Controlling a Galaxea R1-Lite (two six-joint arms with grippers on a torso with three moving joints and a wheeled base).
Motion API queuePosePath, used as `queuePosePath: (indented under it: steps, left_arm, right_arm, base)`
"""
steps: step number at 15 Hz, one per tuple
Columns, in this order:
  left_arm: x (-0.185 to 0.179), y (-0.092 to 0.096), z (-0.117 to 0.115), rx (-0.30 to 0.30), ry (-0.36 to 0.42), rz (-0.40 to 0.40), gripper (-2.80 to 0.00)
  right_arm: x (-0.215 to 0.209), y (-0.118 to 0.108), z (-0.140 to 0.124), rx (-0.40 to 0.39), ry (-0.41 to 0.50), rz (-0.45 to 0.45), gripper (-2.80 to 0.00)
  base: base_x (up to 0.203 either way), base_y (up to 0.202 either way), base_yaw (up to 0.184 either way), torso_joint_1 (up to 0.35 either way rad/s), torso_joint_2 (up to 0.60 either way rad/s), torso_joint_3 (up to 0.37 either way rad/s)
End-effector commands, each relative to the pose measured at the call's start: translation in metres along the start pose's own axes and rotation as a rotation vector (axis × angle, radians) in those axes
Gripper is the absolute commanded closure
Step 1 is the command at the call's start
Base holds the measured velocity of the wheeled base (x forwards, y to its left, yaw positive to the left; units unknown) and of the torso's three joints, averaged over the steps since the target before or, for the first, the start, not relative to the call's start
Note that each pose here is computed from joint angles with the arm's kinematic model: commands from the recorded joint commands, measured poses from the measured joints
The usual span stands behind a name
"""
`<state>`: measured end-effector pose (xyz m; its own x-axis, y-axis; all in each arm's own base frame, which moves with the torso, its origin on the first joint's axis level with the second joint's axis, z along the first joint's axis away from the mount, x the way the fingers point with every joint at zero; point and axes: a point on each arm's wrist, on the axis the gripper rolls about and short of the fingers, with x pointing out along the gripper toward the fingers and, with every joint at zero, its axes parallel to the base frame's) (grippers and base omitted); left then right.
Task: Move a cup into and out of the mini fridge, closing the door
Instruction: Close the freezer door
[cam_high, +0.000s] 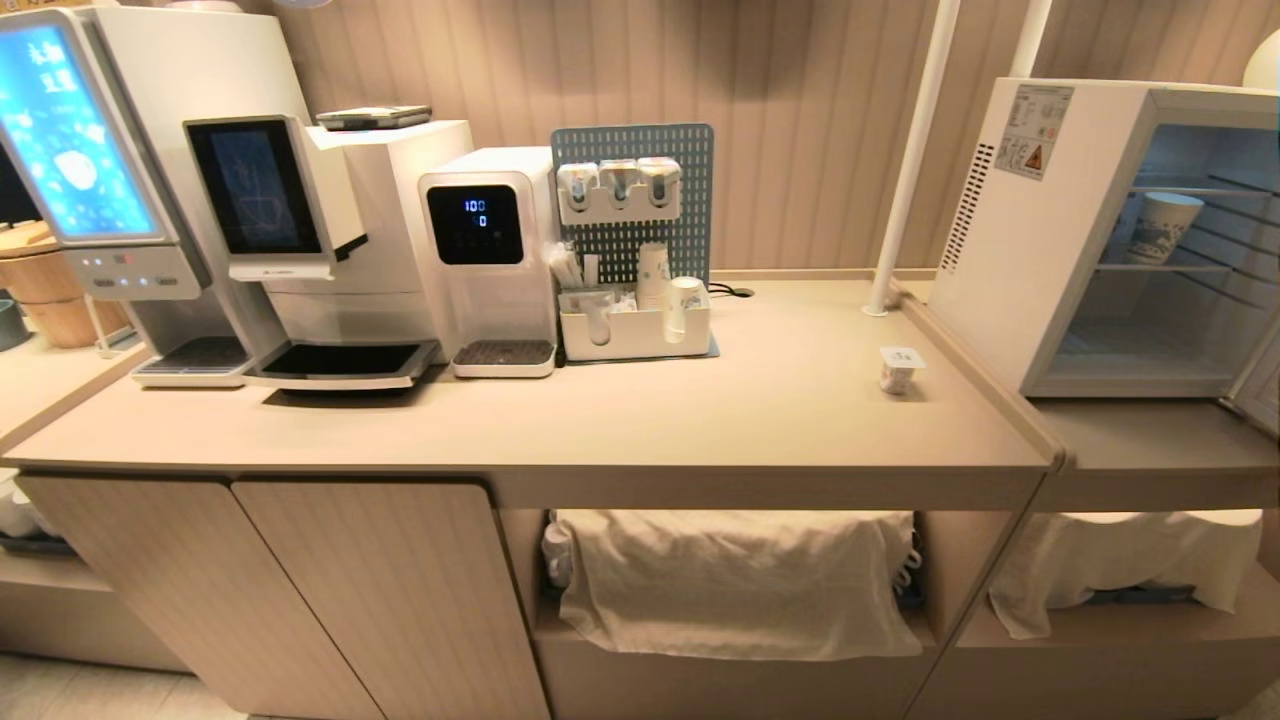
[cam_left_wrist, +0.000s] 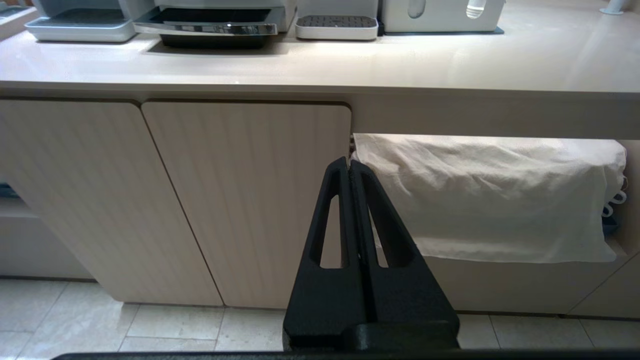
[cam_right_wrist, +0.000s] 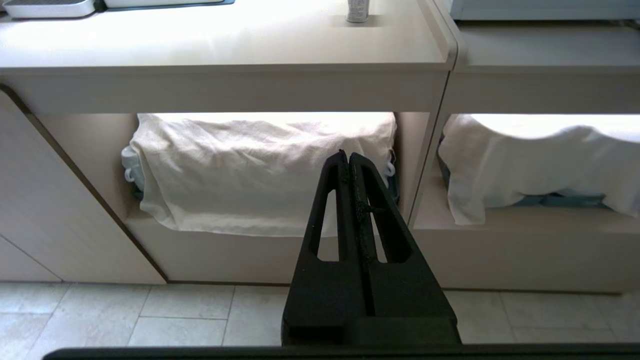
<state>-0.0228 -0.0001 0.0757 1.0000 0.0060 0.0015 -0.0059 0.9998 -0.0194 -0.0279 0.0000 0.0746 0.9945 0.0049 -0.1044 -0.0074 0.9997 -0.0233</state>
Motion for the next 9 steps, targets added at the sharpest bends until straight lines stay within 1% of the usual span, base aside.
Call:
queuePosePath:
  steps: [1, 9]
  left_arm:
    - [0.0001, 0.0000, 0.0000, 0.001, 0.001, 0.000, 0.00]
    - [0.0001, 0.0000, -0.0002, 0.006, 0.003, 0.001, 0.00]
  right_arm:
    - [0.0001, 0.0000, 0.0000, -0.002, 0.002, 0.001, 0.00]
    - [0.0000, 0.0000, 0.0003, -0.005, 0.001, 0.003, 0.00]
  base:
    - [0.000, -0.197, -0.001, -0.001, 0.00, -0.004]
    - [0.000, -0.194, -0.001, 0.003, 0.00, 0.003]
